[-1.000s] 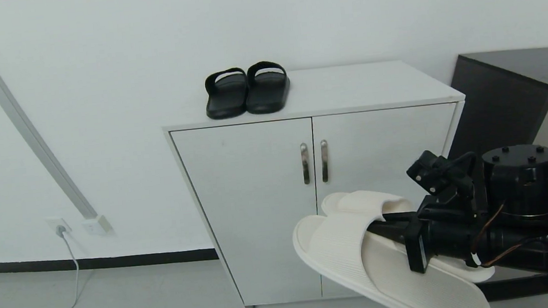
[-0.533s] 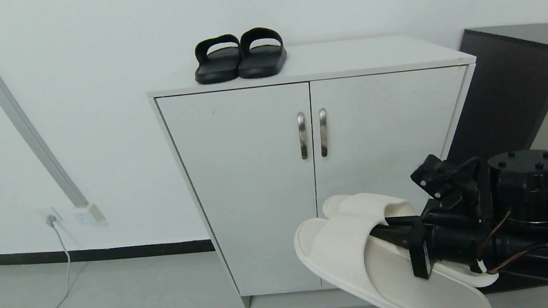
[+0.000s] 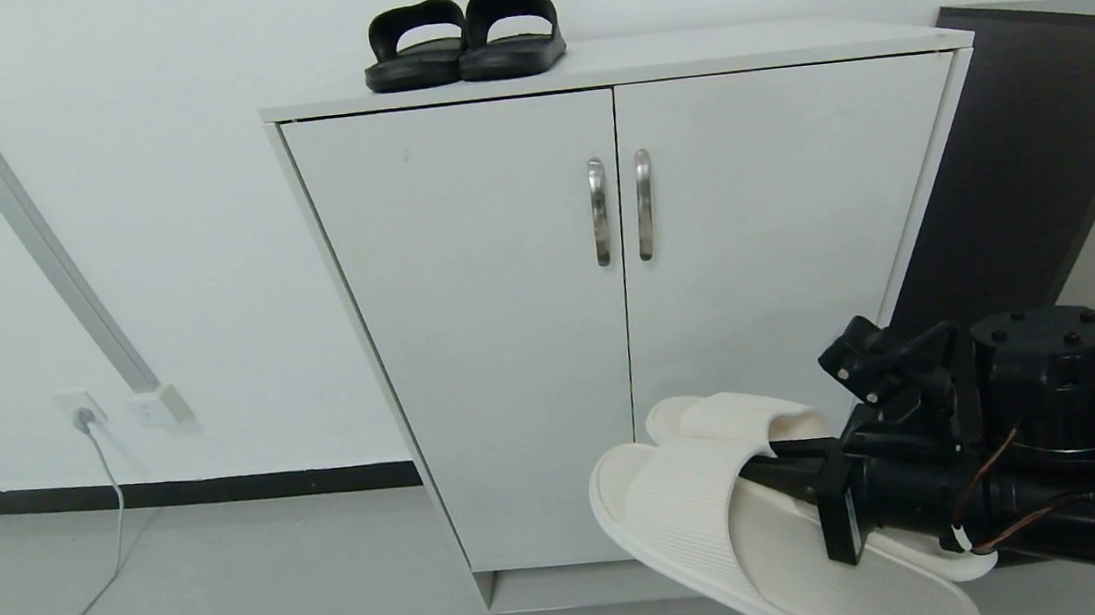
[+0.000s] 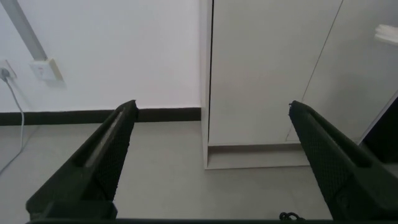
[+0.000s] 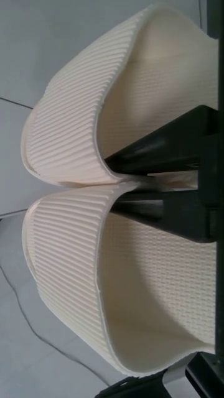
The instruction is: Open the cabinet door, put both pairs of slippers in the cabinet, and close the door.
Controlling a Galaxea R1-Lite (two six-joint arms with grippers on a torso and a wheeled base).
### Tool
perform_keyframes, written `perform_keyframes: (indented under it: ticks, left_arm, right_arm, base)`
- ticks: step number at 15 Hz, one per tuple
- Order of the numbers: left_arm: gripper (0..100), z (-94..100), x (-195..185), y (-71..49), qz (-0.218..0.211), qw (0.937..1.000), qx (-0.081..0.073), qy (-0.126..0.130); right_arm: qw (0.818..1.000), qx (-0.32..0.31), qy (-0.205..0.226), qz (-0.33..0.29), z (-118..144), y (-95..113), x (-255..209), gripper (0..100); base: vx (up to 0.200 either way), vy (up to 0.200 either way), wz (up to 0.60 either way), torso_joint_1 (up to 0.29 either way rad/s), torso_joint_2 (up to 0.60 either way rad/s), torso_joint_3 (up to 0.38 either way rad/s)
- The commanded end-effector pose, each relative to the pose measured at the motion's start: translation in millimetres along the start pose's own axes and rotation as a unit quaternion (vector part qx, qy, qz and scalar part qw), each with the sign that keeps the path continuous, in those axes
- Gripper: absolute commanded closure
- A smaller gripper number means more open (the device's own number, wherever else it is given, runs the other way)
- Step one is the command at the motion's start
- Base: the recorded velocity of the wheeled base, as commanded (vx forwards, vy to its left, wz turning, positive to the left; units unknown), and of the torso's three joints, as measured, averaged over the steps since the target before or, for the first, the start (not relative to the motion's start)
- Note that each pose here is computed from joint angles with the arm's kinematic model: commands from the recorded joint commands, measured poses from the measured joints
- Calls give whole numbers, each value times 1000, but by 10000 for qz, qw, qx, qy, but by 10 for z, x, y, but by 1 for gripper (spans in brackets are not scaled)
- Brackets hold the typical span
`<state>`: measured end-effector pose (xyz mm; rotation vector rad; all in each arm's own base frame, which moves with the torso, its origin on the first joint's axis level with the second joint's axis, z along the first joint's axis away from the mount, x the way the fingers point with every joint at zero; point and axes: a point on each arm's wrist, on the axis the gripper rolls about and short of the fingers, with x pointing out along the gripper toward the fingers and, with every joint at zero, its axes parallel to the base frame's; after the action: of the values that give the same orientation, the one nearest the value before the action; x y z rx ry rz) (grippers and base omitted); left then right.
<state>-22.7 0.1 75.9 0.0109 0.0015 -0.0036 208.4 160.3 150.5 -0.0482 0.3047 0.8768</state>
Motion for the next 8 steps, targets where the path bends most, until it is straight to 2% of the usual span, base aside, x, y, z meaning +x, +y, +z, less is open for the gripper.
perform_keyframes:
  ticks: [1, 2, 4, 6, 7, 8]
  left_arm:
    - [0, 3, 8, 0, -5, 10000, -8, 54]
    - [0, 4, 11, 0, -21, 10000, -8, 69]
    - [0, 18, 41, 4, -144, 9995, -82, 261]
    - [0, 98, 33, 6, -197, 9997, -91, 130]
    - [0, 622, -16, 10, -442, 9968, -584, -317]
    - [0, 809, -3, 7, -577, 9941, -847, -364]
  right_arm:
    - [10000, 16, 69, 7, -31, -5, 27, 100]
    - [10000, 20, 84, 7, -38, -6, 29, 100]
    - [10000, 16, 69, -1, -32, -5, 23, 100]
    - [10000, 12, 70, 14, -33, 4, 20, 100]
    - [10000, 10, 62, 14, -32, 4, 20, 100]
    - [10000, 17, 63, 21, -32, 5, 20, 100]
  base:
    - [0, 0, 0, -2, 71, 46]
    - [0, 0, 0, 0, 0, 0]
    - [0, 0, 0, 0, 0, 0]
    - [0, 0, 0, 0, 0, 0]
    - [0, 0, 0, 0, 0, 0]
    - [0, 0, 0, 0, 0, 0]
